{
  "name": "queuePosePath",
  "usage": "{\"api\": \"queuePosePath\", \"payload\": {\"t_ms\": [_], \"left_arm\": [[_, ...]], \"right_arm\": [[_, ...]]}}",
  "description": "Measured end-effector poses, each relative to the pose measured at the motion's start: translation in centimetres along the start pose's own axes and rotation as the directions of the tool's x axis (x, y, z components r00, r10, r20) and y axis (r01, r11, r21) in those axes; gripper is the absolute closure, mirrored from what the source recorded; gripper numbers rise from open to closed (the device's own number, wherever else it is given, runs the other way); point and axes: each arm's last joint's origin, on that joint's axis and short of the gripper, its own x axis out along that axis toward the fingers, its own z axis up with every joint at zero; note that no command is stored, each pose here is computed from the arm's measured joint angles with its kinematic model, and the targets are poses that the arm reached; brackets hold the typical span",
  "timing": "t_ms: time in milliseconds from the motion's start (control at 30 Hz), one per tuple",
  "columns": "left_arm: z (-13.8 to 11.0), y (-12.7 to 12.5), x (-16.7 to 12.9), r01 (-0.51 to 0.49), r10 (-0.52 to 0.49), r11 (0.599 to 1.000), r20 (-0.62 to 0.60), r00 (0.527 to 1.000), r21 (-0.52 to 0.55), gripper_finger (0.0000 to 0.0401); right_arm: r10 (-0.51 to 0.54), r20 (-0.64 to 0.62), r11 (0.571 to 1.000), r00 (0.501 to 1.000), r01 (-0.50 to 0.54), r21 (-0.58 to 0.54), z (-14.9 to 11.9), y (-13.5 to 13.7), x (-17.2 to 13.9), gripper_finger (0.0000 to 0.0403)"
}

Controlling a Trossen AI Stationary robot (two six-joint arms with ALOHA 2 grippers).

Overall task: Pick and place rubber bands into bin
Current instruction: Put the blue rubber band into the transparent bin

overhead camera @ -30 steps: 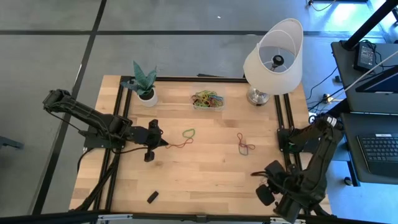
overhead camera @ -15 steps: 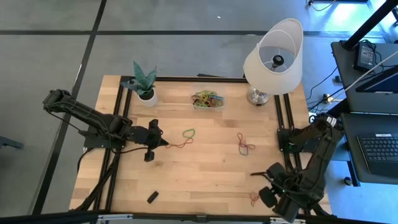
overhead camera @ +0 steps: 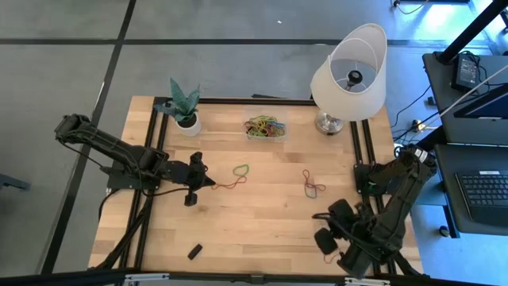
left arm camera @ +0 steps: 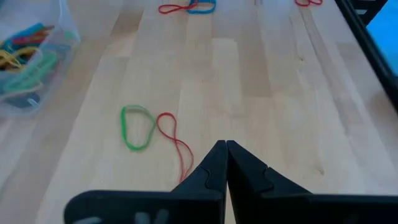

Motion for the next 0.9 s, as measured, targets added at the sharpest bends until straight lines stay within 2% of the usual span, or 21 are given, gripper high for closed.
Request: {"api": "queuePosePath", "payload": {"t_ms": [167,300,433,667,900], "left_arm": [[0.0,0.0,0.0,-0.018,0.017,0.996,0.008,1.0,0.092,0.0399],[0.1,0.0,0.0,-0.015,0.014,0.994,0.013,1.0,0.105,0.0399],[0.1,0.0,0.0,-0.018,0.017,0.994,0.016,1.0,0.104,0.0399],[0.5,0.5,0.1,-0.036,0.033,0.996,0.041,0.999,0.077,0.0399],[0.8,2.0,0.4,-0.105,0.103,0.994,0.043,0.994,0.039,0.0399]], "right_arm": [[0.022,0.195,1.0,0.98,-0.024,0.008,2.5,0.7,1.0,0.0403],[-0.014,0.227,1.0,0.974,0.013,0.008,5.3,1.5,2.4,0.0403],[-0.02,0.232,0.997,0.972,0.036,-0.066,8.9,2.5,4.3,0.0403],[0.055,0.255,0.966,0.965,0.013,-0.258,17.5,3.9,8.0,0.0403],[0.128,0.248,0.93,0.96,-0.029,-0.366,27.6,1.1,11.5,0.0403]]}}
